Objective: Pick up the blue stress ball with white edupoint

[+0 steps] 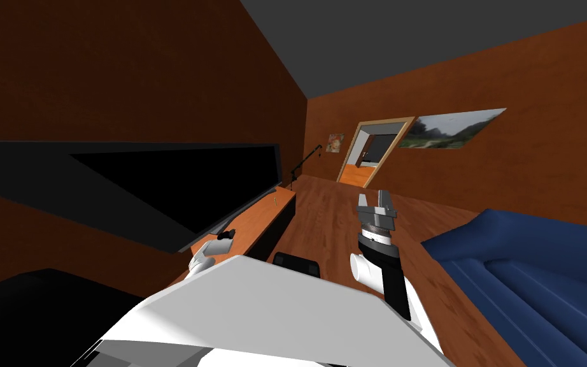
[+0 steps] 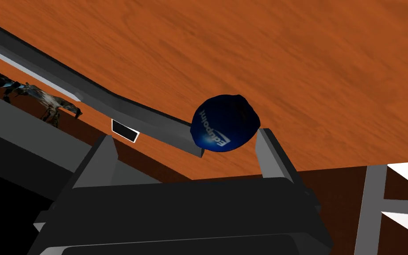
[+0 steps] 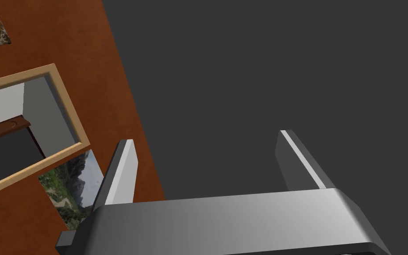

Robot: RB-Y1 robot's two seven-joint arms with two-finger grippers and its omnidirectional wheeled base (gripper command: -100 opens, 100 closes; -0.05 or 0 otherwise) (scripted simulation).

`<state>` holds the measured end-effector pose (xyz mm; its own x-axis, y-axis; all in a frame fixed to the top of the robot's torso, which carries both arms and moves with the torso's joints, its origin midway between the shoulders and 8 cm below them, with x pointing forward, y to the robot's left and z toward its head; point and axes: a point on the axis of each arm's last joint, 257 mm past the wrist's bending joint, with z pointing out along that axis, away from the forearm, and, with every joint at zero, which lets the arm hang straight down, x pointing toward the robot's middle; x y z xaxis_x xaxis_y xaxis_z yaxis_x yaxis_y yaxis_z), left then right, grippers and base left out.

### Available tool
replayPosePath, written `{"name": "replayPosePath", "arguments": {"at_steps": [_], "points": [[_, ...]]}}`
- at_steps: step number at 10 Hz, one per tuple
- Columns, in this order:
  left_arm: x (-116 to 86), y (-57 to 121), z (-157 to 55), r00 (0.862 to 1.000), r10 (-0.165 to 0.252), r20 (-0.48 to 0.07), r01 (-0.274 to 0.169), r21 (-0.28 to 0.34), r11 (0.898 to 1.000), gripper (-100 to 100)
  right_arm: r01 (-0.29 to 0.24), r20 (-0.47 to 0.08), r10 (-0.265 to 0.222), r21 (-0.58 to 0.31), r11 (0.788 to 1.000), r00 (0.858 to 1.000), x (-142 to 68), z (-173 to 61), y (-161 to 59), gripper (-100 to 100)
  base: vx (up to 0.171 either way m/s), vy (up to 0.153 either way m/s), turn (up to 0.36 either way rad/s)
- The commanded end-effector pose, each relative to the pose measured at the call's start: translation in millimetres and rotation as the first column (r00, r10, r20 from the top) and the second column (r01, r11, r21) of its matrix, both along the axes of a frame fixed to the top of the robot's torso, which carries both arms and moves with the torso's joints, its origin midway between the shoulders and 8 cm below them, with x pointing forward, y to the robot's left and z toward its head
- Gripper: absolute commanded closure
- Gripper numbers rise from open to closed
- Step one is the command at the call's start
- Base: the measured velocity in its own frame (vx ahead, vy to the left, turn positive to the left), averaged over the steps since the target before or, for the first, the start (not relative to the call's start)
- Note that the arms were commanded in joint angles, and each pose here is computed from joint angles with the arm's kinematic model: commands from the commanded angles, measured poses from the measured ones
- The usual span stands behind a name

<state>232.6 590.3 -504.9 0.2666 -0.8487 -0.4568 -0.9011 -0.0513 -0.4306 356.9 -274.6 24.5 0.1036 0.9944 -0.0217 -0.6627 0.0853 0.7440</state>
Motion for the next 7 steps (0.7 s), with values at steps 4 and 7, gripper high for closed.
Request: {"name": "replayPosePath", "arguments": {"at_steps": [4, 7], "points": [[-40.0, -0.6, -25.9, 0.993, 0.062, -0.104, -0.068, -0.056, 0.996, -100, 0.0, 0.0, 0.0, 0.0, 1.0, 1.0, 0.0, 0.1, 0.0, 0, 0.134, 0.017, 0.06], [-72.4, -2.4, -42.1, 0.977, 0.105, -0.183, -0.124, -0.096, 0.988, -100, 0.0, 0.0, 0.0, 0.0, 1.0, 1.0, 0.0, 0.1, 0.0, 0, 0.11, 0.041, 0.078]]}}
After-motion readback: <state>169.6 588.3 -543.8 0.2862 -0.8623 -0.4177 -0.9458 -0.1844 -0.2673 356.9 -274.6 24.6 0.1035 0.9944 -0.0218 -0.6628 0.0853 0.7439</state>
